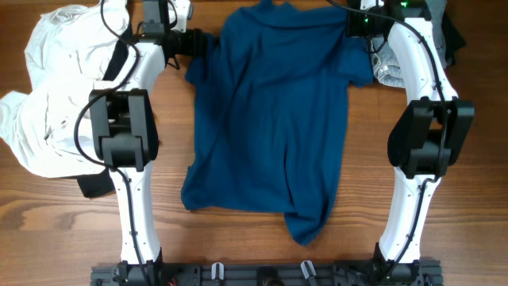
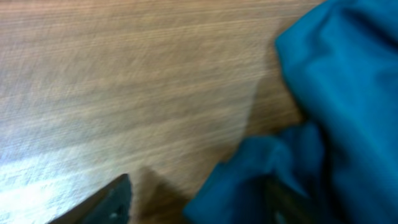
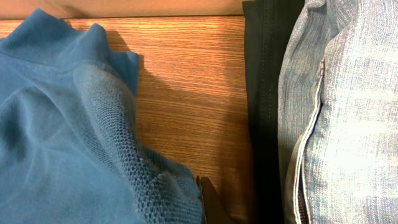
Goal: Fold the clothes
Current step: 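Lay the shirt flat on the table center with both grippers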
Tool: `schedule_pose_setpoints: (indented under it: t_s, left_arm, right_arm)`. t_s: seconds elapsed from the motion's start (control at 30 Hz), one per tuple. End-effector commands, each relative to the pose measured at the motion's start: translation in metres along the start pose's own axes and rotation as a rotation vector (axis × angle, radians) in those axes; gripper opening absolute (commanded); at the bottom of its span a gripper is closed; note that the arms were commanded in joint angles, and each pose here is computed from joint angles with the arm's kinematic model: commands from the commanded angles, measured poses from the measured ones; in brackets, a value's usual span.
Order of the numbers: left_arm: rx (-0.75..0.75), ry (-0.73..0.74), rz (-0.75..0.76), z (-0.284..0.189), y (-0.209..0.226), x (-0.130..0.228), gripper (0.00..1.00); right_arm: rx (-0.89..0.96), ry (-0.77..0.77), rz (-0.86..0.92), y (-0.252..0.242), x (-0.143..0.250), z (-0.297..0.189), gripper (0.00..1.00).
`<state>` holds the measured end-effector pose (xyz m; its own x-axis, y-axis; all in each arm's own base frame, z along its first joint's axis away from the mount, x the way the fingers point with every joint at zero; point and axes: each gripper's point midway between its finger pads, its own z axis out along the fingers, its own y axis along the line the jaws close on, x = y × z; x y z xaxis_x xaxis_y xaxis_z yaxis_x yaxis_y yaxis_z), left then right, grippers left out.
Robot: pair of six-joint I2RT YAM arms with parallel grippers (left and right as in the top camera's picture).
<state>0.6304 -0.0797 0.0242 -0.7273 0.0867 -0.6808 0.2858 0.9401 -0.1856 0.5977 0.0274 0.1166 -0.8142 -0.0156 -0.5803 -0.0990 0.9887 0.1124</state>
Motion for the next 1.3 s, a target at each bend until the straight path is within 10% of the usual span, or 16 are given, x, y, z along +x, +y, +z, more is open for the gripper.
schedule_pose_setpoints:
  t_s: [0.0, 0.1, 0.43, 0.9, 1.27]
  left_arm:
    - [0.033, -0.01, 0.025, 0.006, -0.016, -0.004, 0.43]
    - [0.034, -0.003, 0.023, 0.006, -0.017, -0.002, 0.04]
    - [-0.133, -0.004, 0.006, -0.015, 0.02, -0.012, 0.04]
    - [-0.414, -0.248, 0.16, -0.158, 0.046, -0.126, 0.04]
    - [-0.48, -0.175, 0.17, -0.161, 0.064, -0.11, 0.04]
  right_arm:
    - [0.026, 0.01, -0.004, -0.01, 0.003, 0.003, 0.04]
    - [0.029, 0.013, -0.002, -0.012, 0.004, 0.002, 0.04]
    - [0.035, 0.025, 0.01, -0.019, 0.007, 0.001, 0.04]
    - [0.037, 0.032, 0.02, -0.022, 0.009, 0.001, 0.04]
    - [0.033, 0.028, 0.019, -0.022, 0.008, 0.002, 0.04]
